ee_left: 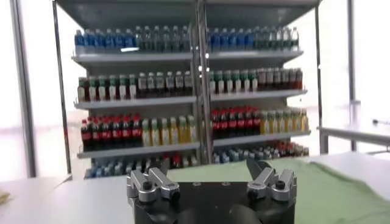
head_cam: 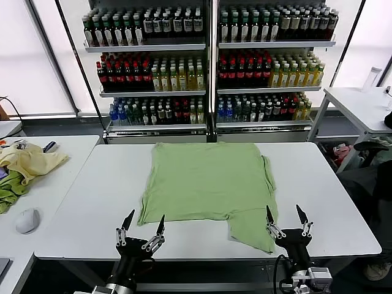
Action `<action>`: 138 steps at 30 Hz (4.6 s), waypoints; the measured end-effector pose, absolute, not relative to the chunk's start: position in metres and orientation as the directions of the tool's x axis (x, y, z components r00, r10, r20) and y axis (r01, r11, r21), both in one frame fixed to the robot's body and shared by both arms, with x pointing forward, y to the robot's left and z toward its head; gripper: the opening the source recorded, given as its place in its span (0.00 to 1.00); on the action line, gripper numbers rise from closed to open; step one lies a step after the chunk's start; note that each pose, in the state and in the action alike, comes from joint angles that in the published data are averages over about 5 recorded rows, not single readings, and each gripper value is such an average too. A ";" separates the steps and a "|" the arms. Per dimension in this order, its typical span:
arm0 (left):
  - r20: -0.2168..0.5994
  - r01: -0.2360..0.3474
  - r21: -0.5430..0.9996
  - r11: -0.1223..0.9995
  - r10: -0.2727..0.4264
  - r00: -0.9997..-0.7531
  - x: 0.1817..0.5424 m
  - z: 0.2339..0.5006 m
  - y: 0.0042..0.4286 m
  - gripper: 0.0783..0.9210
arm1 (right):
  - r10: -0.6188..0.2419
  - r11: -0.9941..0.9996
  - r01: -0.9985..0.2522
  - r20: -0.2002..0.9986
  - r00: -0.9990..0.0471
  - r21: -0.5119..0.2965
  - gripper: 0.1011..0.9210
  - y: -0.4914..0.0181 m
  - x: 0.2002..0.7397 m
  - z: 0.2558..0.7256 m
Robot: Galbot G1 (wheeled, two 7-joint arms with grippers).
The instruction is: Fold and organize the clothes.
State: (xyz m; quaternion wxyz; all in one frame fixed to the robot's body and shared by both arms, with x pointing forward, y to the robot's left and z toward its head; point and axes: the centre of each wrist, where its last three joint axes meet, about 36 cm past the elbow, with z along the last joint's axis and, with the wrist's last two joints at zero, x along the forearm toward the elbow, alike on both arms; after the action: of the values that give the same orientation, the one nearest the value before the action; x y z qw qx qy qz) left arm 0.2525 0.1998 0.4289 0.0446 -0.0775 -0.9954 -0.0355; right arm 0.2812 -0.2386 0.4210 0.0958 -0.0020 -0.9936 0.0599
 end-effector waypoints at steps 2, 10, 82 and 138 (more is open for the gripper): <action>0.113 0.158 0.066 0.985 0.150 -0.982 0.255 0.428 0.201 0.88 | 0.017 0.993 -0.008 0.205 -0.979 -0.120 0.88 -0.238 0.282 0.419; 0.267 0.174 0.088 0.981 0.145 -0.953 0.280 0.415 0.209 0.88 | 0.016 0.993 -0.023 0.318 -0.948 -0.117 0.88 -0.231 0.288 0.406; 0.380 0.143 -0.037 0.989 0.146 -0.913 0.369 0.430 0.234 0.01 | -0.035 0.996 -0.061 0.316 -0.948 -0.071 0.03 -0.253 0.338 0.434; 0.420 0.093 0.117 0.989 0.036 -0.907 0.455 0.387 0.228 0.87 | -0.004 0.988 -0.065 0.390 -0.921 -0.143 0.87 -0.263 0.455 0.403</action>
State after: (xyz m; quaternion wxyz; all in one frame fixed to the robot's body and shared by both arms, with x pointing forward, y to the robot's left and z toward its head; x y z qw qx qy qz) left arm 0.4549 0.2284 0.3875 0.2134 -0.0332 -0.9741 -0.0672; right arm 0.4546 -0.2628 0.4032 0.1981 0.0178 -0.9770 0.0768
